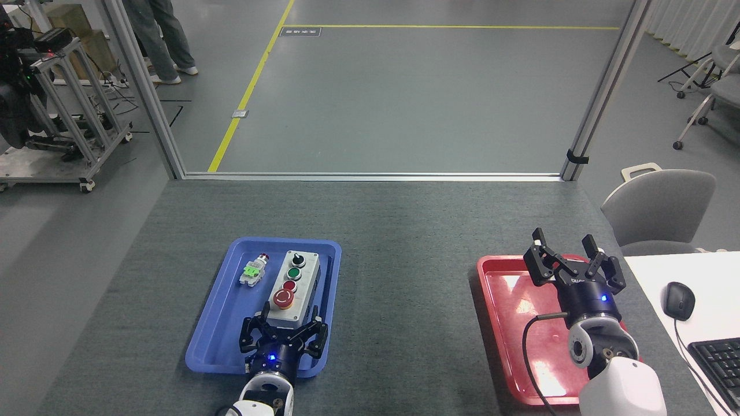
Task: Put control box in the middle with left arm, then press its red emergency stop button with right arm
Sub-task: 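Position the left gripper at the near end of the control box and close it, then lift the gray control box with the left gripper off the blue tray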
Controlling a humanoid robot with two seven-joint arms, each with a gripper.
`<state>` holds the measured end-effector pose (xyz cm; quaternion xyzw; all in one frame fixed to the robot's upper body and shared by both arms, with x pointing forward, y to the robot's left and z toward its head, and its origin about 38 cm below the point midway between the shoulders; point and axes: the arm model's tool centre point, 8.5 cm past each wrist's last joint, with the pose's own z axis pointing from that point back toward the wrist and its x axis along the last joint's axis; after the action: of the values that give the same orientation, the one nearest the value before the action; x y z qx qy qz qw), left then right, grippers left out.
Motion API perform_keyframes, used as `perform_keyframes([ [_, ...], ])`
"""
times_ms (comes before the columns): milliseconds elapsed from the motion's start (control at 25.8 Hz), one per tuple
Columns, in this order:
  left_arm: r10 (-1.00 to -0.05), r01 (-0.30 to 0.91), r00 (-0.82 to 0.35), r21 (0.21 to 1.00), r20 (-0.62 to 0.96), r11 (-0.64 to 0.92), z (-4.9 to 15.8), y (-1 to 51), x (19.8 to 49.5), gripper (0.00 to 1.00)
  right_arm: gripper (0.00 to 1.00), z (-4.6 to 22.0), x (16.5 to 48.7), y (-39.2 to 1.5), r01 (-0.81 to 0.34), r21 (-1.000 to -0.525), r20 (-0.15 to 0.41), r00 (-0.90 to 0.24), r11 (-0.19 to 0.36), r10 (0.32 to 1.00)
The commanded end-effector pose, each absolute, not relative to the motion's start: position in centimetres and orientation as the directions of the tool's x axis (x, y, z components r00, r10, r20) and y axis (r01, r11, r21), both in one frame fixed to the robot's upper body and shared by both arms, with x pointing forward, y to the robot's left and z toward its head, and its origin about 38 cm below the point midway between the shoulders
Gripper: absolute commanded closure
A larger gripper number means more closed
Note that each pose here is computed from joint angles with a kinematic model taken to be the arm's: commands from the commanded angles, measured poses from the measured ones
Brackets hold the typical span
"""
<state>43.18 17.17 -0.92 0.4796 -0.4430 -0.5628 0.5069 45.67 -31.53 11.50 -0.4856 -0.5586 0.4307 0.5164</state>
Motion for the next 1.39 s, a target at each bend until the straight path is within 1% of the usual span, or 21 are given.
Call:
perform_keyframes([
  [0, -0.995, 0.175, -0.028, 0.979, -0.099, -0.103, -1.4, 17.3, 43.8, 0.01, 0.00, 11.6, 45.7, -31.5, 0.097, -0.983, 0.159, 0.003, 0.158, 0.987],
  [116, -0.994, 0.186, -0.025, 0.976, -0.108, -0.111, -1.5, 17.4, 44.4, 0.01, 0.00, 11.8, 46.3, -31.5, 0.094, -0.982, 0.164, 0.009, 0.162, 0.986],
  [232, -0.992, 0.192, 0.007, 0.974, -0.124, -0.121, -1.6, 17.9, 44.5, 0.01, 0.00, 11.8, 46.3, -31.3, 0.095, -0.982, 0.164, 0.001, 0.163, 0.987],
  [387, -0.990, 0.186, 0.016, 0.973, -0.139, -0.134, -1.4, 18.8, 44.5, 0.01, 0.00, 11.8, 46.3, -31.4, 0.096, -0.982, 0.165, 0.000, 0.164, 0.986],
  [503, -0.989, 0.188, 0.019, 0.972, -0.146, -0.140, -1.5, 19.3, 44.4, 0.01, 0.00, 12.4, 47.4, -31.2, 0.102, -0.978, 0.183, 0.000, 0.182, 0.983],
  [619, -0.987, 0.185, 0.022, 0.971, -0.158, -0.151, -1.4, 20.0, 44.6, 0.01, 0.00, 13.1, 47.8, -31.4, 0.109, -0.979, 0.174, -0.006, 0.174, 0.985],
  [774, -0.989, 0.177, 0.014, 0.974, -0.146, -0.141, -0.9, 19.3, 45.2, 0.01, 0.00, 13.1, 47.7, -31.5, 0.111, -0.979, 0.173, -0.005, 0.173, 0.985],
  [852, -0.990, 0.171, 0.009, 0.976, -0.141, -0.138, -0.5, 18.9, 45.7, 0.01, 0.00, 13.2, 47.8, -31.4, 0.120, -0.976, 0.182, -0.007, 0.182, 0.983],
  [929, -0.991, 0.185, -0.001, 0.974, -0.136, -0.134, -0.8, 18.3, 45.8, 0.01, 0.00, 13.2, 47.7, -31.4, 0.123, -0.974, 0.192, -0.008, 0.192, 0.981],
  [1123, -0.991, 0.197, -0.053, 0.972, -0.120, -0.128, -1.1, 17.6, 46.0, 0.01, 0.00, 13.1, 47.7, -31.5, 0.122, -0.973, 0.196, -0.005, 0.195, 0.981],
  [1355, -0.991, 0.207, -0.068, 0.970, -0.117, -0.129, -1.4, 17.6, 45.8, 0.02, 0.00, 13.1, 47.7, -31.4, 0.121, -0.973, 0.195, -0.006, 0.194, 0.981],
])
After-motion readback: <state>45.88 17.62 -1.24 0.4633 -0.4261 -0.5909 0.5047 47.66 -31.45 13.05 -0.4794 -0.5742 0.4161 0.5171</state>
